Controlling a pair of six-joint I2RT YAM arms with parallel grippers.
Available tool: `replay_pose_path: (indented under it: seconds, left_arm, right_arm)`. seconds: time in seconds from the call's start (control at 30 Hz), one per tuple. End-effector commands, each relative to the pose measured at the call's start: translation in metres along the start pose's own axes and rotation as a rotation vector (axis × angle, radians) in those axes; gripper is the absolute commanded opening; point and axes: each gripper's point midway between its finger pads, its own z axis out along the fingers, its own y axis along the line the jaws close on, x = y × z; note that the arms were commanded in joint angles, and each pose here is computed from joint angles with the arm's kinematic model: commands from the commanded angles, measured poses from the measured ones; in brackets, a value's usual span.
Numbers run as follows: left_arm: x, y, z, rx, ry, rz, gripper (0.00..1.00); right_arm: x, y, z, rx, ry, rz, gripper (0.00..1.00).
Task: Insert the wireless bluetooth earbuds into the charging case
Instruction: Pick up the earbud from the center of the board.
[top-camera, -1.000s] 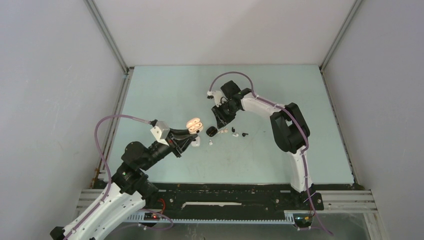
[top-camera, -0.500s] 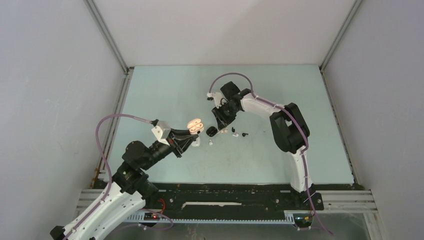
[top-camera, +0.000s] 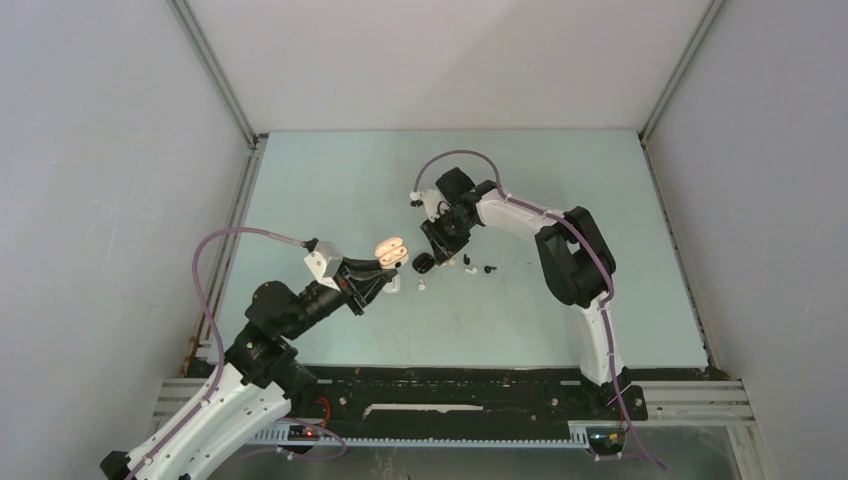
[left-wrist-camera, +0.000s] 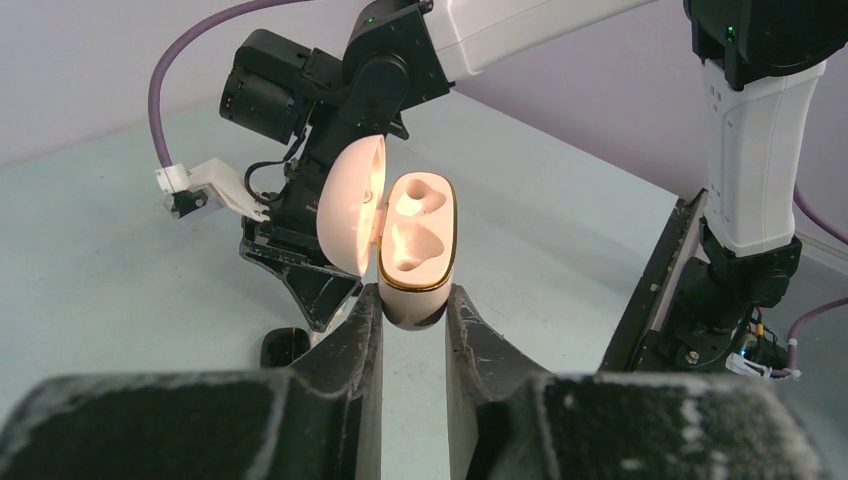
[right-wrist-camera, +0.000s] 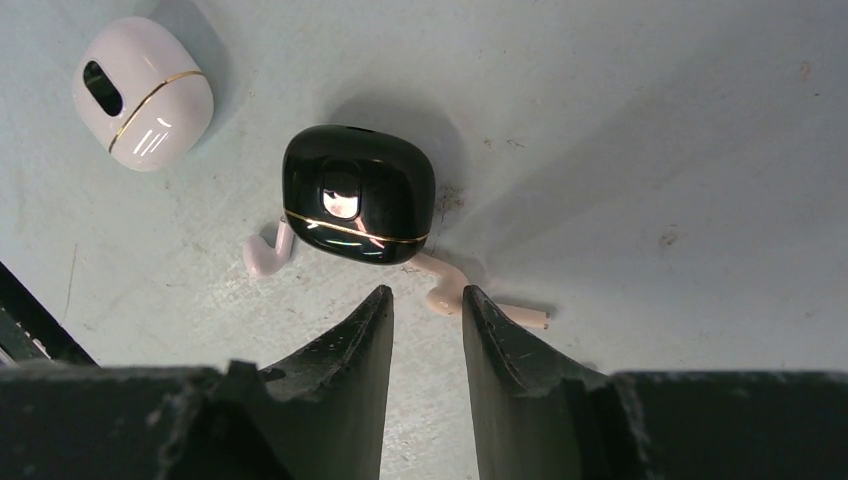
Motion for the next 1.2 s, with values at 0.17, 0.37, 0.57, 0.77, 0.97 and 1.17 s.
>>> replay_pose_path:
  seconds: [0.17, 0.37, 0.57, 0.77, 0.97, 1.17]
  left_arm:
    - [-0.014, -0.001, 0.001, 0.006, -0.038, 0.007, 0.00]
    - [-0.012, -0.001, 0.002, 0.008, -0.033, 0.005, 0.00]
    - [-0.012, -0.001, 0.003, 0.009, -0.030, 0.004, 0.00]
    - [-0.011, -0.001, 0.003, 0.011, -0.026, 0.001, 0.00]
    - [-0.012, -0.001, 0.003, 0.009, -0.027, 0.000, 0.01]
    - [-0.011, -0.002, 0.004, 0.015, -0.023, -0.002, 0.01]
  right_arm:
    - [0.014, -0.007, 0.009, 0.040, 0.053, -0.007, 0.35]
    - [0.017, -0.005, 0.009, 0.052, 0.065, -0.011, 0.35]
    - [0.019, -0.003, 0.011, 0.063, 0.069, -0.022, 0.34]
    - [0.024, -0.007, 0.019, 0.086, 0.094, -0.027, 0.33]
    - [0.028, -0.013, 0.015, 0.167, 0.107, -0.076, 0.31]
    - [0.028, -0.014, 0.015, 0.208, 0.106, -0.124, 0.27]
